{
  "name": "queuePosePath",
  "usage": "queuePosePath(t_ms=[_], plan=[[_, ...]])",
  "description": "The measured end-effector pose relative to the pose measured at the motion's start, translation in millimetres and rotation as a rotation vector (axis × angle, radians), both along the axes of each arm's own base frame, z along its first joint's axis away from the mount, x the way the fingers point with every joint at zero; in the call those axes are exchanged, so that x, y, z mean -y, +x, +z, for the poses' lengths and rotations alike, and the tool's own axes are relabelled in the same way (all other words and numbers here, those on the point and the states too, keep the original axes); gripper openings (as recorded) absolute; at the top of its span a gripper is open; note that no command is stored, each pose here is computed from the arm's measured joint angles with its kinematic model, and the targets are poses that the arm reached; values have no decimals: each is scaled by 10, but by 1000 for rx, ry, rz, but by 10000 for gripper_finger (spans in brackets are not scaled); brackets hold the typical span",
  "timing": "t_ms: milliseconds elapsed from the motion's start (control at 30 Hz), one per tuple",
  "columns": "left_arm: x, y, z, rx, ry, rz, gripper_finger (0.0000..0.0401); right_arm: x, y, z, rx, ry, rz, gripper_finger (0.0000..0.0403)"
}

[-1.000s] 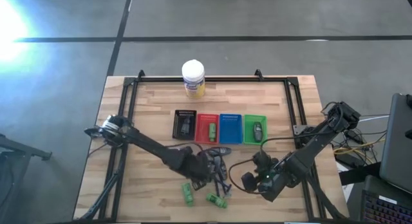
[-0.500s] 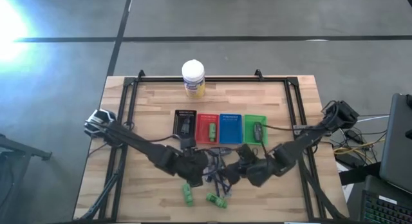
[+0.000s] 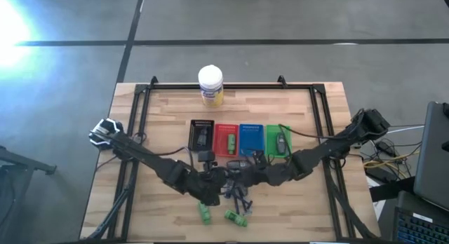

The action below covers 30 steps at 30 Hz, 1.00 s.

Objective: Pick & Place Travel size toiletries
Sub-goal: Put the gray deodorant into the green basket

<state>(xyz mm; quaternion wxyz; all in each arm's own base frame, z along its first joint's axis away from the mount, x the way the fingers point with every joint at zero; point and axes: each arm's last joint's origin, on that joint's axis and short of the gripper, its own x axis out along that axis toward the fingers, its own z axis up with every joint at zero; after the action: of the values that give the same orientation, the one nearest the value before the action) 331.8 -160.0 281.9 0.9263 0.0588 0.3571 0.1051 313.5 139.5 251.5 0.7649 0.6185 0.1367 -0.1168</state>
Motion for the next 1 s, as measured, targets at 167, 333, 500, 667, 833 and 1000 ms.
queuePosePath(t_ms=[167,333,500,667,833,1000], plan=[[2,10,10,11,17,-9,210,4,-1,-41,-32,20,17,363],[8,28,26,36,29,-11,210,31,-10,-92,-69,32,-1,363],[36,81,81,107,25,-36,210,102,22,-98,-76,34,4,363],[31,79,48,102,32,-39,210,130,36,-98,-79,36,17,363],[23,67,-9,85,45,-36,210,122,35,-99,-84,50,46,356],[29,84,-3,99,55,-48,210,155,48,-99,-84,56,35,317]])
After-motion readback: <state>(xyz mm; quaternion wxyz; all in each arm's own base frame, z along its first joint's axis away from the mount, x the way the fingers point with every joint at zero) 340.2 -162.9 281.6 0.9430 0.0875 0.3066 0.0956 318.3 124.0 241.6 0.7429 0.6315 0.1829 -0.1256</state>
